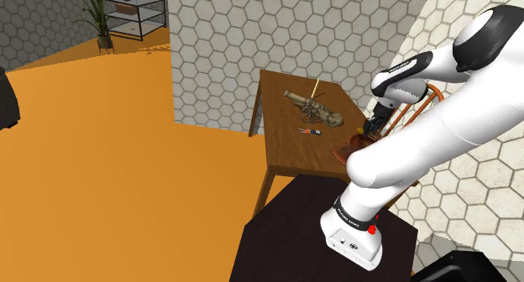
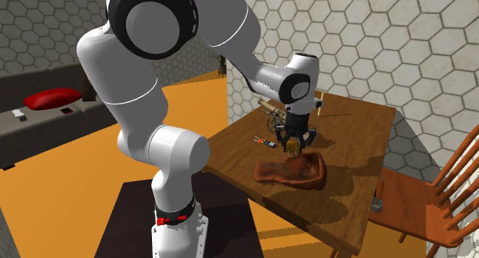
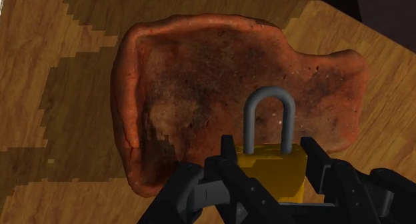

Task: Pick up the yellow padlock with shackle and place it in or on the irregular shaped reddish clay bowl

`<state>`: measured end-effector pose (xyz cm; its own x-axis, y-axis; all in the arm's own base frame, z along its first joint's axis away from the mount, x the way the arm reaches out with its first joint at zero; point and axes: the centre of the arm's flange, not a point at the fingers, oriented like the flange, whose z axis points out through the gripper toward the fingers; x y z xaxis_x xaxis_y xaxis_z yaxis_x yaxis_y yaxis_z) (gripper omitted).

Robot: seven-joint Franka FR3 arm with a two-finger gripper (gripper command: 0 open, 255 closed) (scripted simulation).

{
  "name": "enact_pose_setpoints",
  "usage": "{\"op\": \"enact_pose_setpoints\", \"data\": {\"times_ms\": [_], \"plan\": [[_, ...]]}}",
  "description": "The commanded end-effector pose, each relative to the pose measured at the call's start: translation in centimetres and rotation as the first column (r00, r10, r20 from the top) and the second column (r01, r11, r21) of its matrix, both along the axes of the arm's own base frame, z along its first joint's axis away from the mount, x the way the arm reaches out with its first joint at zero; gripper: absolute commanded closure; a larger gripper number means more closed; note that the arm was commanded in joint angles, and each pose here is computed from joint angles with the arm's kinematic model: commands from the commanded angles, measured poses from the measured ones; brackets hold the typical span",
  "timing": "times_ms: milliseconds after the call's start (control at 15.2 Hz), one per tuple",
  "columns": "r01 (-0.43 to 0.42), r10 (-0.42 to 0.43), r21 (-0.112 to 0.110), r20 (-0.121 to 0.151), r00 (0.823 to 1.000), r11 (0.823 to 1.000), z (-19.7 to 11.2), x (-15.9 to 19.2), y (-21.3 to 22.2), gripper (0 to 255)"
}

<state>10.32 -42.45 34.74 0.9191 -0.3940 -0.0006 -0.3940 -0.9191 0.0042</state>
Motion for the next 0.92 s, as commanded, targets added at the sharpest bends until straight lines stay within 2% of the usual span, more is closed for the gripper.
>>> {"op": "enact_pose_setpoints", "data": {"times_ms": [0, 198, 660, 726, 858], "plan": [[0.000, 0.000, -0.001, 0.000, 1.000, 1.000, -1.1, 0.0, 0.0, 255], [0.000, 0.000, -0.001, 0.000, 1.000, 1.000, -2.5, 0.0, 0.0, 255], [0.000, 0.000, -0.001, 0.000, 1.000, 1.000, -2.5, 0.0, 0.0, 255], [0.000, 0.000, -0.001, 0.000, 1.000, 1.000, -2.5, 0.0, 0.0, 0], [0.000, 0.000, -0.001, 0.000, 1.000, 1.000, -2.5, 0.0, 0.0, 0]]}}
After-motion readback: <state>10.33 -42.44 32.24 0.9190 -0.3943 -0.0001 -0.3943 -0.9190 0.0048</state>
